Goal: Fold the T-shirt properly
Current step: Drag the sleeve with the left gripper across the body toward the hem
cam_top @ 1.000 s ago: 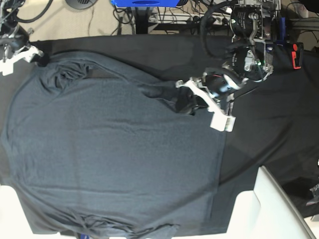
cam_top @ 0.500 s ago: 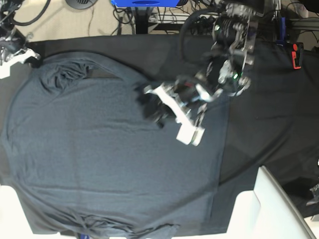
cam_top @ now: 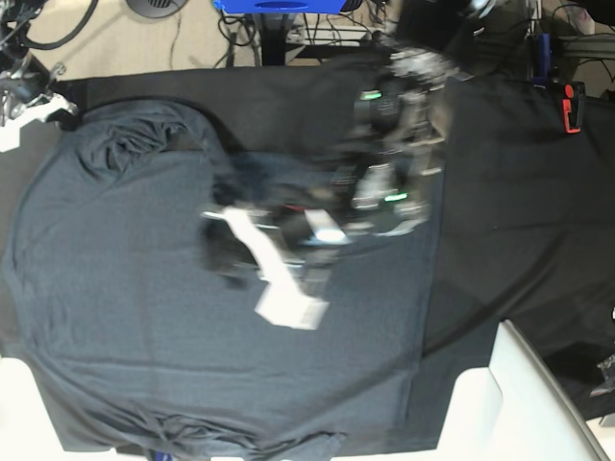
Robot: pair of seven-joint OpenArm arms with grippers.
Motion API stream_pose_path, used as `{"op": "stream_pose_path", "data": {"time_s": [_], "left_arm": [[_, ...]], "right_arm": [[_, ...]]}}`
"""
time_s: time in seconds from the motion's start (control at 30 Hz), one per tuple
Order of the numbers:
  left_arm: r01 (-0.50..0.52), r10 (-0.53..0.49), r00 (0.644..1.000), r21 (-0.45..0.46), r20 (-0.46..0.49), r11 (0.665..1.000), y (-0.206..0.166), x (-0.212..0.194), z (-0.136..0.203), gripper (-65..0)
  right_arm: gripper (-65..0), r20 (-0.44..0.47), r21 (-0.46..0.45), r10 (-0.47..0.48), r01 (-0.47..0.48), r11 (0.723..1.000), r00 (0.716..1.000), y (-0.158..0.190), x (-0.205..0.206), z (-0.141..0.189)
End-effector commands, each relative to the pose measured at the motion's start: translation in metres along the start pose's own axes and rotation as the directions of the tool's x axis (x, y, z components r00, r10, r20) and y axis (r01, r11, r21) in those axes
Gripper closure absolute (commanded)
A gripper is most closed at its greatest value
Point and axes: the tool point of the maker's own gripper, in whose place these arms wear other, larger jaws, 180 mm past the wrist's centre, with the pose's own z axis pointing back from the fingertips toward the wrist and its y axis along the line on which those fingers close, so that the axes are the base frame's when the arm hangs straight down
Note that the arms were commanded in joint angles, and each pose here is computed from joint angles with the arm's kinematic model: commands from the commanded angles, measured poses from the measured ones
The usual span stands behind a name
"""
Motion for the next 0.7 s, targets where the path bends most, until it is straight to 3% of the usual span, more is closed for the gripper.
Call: {"op": "stream_pose_path", "data": {"time_s": [0.0,0.2,0.6,0.67], "left_arm": [[0.012,-0.011,0.999,-0.039,0.033,0.999,-0.013,0.014,-0.007,0.0],[0.017,-0.013,0.999,-0.077,0.044,0.997,-0.025,0.016,-0.039,0.0],[0.032,-0.025,0.992,-0.06,0.122,0.998,-0.017,0.052,-0.062,0.0],[0.047,-0.039,0.991,-0.061,0.132,0.997,-0.018,0.061,-0.063,0.0]], "right_arm": [[-0.3,0.06,-0.014,0.006,-0.005,1.0,0.998,-0.009,0.019,0.01],[-0.6,0.088,-0.049,0.006,-0.002,0.999,0.996,-0.024,0.031,0.021],[-0.9,0.098,-0.046,0.01,-0.005,0.999,0.995,-0.023,0.035,0.023],[-3.8,0.099,-0.045,0.01,-0.006,0.999,0.995,-0.022,0.036,0.022]]}}
